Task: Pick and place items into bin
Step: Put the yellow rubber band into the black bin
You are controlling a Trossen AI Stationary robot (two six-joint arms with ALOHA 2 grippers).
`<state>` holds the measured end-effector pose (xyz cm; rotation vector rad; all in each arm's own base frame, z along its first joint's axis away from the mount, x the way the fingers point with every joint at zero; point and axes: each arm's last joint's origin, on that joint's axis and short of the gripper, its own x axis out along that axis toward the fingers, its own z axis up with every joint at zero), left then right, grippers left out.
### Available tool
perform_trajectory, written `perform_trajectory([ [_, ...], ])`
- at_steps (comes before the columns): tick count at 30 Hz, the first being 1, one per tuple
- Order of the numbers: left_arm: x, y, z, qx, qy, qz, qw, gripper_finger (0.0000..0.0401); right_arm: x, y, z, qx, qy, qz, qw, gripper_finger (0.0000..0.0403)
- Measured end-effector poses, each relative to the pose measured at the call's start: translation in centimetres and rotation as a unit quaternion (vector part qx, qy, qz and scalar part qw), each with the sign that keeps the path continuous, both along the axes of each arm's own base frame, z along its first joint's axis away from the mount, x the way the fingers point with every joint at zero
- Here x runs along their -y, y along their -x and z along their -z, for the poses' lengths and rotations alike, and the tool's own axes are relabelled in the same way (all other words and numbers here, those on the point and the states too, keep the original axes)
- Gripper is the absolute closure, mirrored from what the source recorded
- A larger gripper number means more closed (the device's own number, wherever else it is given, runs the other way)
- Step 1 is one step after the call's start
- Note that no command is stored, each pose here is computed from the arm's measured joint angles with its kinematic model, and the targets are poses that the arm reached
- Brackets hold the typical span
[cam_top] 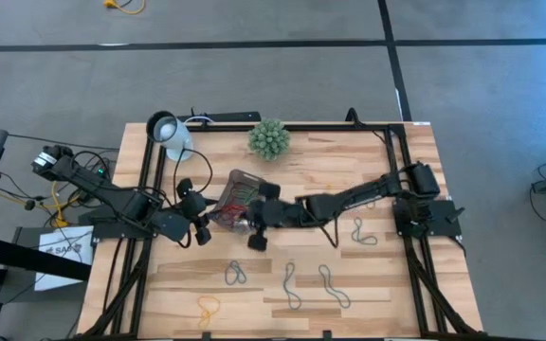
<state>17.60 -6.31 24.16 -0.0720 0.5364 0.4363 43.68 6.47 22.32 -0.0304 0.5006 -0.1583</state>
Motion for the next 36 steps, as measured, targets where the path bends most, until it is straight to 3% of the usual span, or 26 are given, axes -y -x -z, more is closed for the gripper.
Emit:
perform_trajectory([
  [10,0.0,0.0,0.0,-0.004,-0.001,0.001,1.000,0.0283,5.8,-0.5,-0.6,0.010,0.009,0.035,0.999,0.0402],
  [18,0.0,0.1,0.1,-0.005,-0.002,0.001,1.000,0.0283,7.1,-0.4,-3.7,0.092,-0.021,-0.037,0.995,0.0402],
  [22,-0.1,0.2,0.2,-0.015,-0.007,0.000,1.000,0.0283,7.3,-0.1,-4.3,0.097,-0.006,-0.050,0.994,0.0402],
  [27,-0.1,0.2,0.2,-0.014,-0.007,0.000,1.000,0.0283,6.8,-0.4,-3.6,0.089,-0.052,-0.074,0.992,0.0402],
  [36,-0.1,0.2,0.2,-0.012,-0.002,-0.002,1.000,0.0283,5.5,-2.2,3.1,0.015,-0.097,-0.062,0.993,0.0402],
])
